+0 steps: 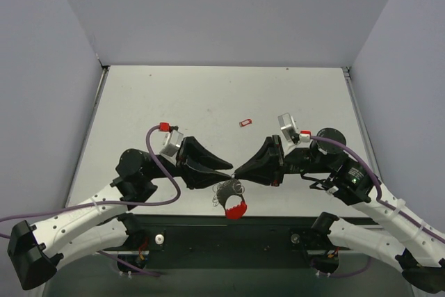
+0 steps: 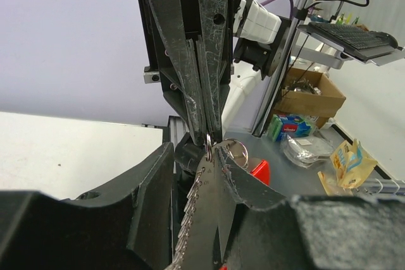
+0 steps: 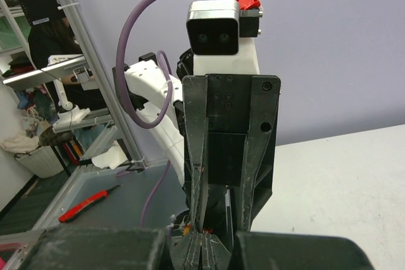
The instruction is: Put the keys on the keyring
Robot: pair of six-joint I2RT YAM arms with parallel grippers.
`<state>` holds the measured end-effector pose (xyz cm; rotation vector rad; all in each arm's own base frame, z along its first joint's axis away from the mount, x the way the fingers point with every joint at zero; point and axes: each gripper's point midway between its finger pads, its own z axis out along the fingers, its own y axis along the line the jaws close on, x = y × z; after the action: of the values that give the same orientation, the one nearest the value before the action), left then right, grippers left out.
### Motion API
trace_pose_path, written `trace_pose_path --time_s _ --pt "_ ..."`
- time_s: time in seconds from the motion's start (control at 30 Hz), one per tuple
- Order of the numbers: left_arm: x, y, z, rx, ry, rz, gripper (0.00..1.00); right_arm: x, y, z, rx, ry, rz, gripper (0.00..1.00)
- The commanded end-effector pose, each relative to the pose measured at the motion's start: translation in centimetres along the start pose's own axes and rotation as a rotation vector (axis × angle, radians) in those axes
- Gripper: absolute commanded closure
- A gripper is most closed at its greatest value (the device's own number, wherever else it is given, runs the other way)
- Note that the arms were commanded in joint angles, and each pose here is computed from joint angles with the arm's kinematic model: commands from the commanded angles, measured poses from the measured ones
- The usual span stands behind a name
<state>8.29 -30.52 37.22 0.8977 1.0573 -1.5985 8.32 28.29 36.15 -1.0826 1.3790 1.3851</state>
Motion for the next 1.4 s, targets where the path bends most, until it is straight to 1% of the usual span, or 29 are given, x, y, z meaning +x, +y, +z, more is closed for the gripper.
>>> trace_pose_path --time_s 0.0,0.17,0.53,0.93,1.03,1.07,1.2,1.3,1.33,1.37 --pt "-2.1 -1.2 0.5 0.048 -0.042 0.041 0.59 -2.1 0.9 0.1 -0.050 -0.075 -0.073 1.00" --pt "-1.7 -1.1 0.6 0.041 -0.031 0.033 0.59 -2.1 0.9 0.1 -0.046 -0.077 -0.071 1.00" --pt "-1.4 -0.5 1.1 0.013 -0.010 0.030 0.66 -1.8 0.6 0.3 -0.040 -0.068 -0.060 1.00" --pt "-1.1 -0.4 1.6 0.015 0.001 0.027 0.69 -1.7 0.5 0.3 -0.033 -0.069 -0.057 1.00" --pt "-1.0 -0.4 1.7 0.015 0.008 0.021 0.77 -1.8 0.5 0.2 -0.031 -0.074 -0.059 1.00" --pt "-0.9 -0.4 1.6 0.013 0.009 0.022 0.83 -1.8 0.6 0.2 -0.033 -0.076 -0.060 1.00" --pt "-0.8 -0.2 1.7 0.002 0.011 0.019 1.00 -1.9 0.5 0.1 -0.029 -0.083 -0.062 1.00" --pt "-0.9 -0.1 1.6 -0.013 0.009 0.023 1.00 -2.2 0.4 0.0 -0.009 -0.097 -0.062 1.00" --pt "-0.8 0.1 1.6 -0.024 0.011 0.023 1.00 -2.2 0.1 0.0 0.008 -0.100 -0.059 0.98" --pt "-0.9 0.1 1.5 -0.026 0.009 0.024 1.00 -2.3 0.0 -0.1 0.016 -0.105 -0.060 0.93"
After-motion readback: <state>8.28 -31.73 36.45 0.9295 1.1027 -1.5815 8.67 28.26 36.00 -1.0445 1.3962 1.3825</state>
